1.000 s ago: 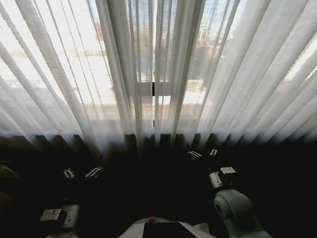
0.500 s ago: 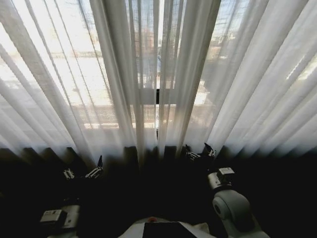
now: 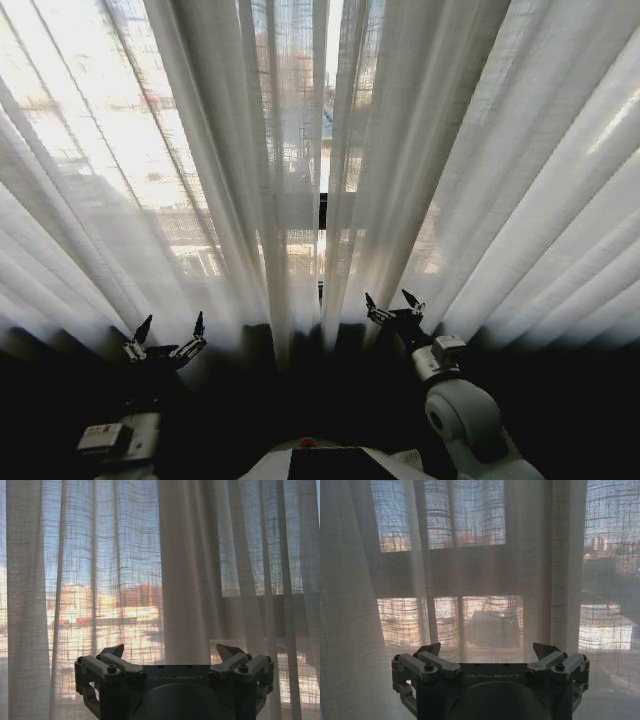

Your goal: Open the curtains by pulling them apart, changing their state from closed to fully open.

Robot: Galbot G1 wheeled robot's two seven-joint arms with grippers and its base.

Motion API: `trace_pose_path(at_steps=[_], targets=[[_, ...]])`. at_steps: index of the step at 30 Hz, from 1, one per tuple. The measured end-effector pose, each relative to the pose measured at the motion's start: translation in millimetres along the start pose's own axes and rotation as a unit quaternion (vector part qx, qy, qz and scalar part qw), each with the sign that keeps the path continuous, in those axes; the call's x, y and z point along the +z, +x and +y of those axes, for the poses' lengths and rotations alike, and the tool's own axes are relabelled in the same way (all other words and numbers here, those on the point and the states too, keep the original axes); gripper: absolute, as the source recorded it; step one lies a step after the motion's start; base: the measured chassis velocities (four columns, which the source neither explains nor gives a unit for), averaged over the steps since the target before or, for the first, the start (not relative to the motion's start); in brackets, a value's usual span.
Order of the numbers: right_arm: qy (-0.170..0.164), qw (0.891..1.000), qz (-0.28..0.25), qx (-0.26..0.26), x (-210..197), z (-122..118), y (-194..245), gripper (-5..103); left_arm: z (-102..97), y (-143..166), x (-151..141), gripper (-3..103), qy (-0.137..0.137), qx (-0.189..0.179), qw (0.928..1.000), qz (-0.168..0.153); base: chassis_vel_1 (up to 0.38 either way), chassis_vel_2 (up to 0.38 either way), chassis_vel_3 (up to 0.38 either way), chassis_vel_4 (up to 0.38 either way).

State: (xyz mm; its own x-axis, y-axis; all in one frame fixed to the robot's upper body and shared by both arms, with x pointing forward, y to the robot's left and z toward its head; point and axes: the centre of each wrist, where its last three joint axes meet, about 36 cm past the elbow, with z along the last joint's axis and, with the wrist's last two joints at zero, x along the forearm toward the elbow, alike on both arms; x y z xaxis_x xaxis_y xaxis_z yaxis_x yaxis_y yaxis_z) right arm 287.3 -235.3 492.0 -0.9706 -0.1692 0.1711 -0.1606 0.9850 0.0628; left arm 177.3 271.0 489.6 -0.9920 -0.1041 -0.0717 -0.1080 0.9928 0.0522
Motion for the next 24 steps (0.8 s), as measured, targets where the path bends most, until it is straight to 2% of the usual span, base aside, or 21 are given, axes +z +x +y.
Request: trace_pose_path(at_steps=[6, 10, 16, 24], targets=[[-0.006, 1.000, 0.003, -0.013, 0.0, -3.2, -18.4, 100, 0.9, 5.1, -2.8, 100, -0.003, -0.011, 0.9999, 0.006, 0.038, -0.032, -0.023, 0.027], [0.005, 1.000, -0.003, -0.005, 0.2, -9.3, -40.9, 100, 4.5, 10.5, -2.4, 100, -0.010, -0.020, 0.9996, 0.016, 0.000, 0.000, 0.000, 0.000], [0.020, 0.998, 0.000, 0.066, 7.8, -36.9, -89.8, 100, 4.8, 12.0, -2.2, 100, -0.010, -0.022, 0.9995, 0.019, 0.000, 0.000, 0.000, 0.000], [0.028, 0.995, -0.005, 0.100, 3.3, -57.4, -122.1, 100, 4.1, 6.8, -3.6, 100, -0.013, -0.018, 0.9994, 0.027, 0.000, 0.000, 0.000, 0.000]])
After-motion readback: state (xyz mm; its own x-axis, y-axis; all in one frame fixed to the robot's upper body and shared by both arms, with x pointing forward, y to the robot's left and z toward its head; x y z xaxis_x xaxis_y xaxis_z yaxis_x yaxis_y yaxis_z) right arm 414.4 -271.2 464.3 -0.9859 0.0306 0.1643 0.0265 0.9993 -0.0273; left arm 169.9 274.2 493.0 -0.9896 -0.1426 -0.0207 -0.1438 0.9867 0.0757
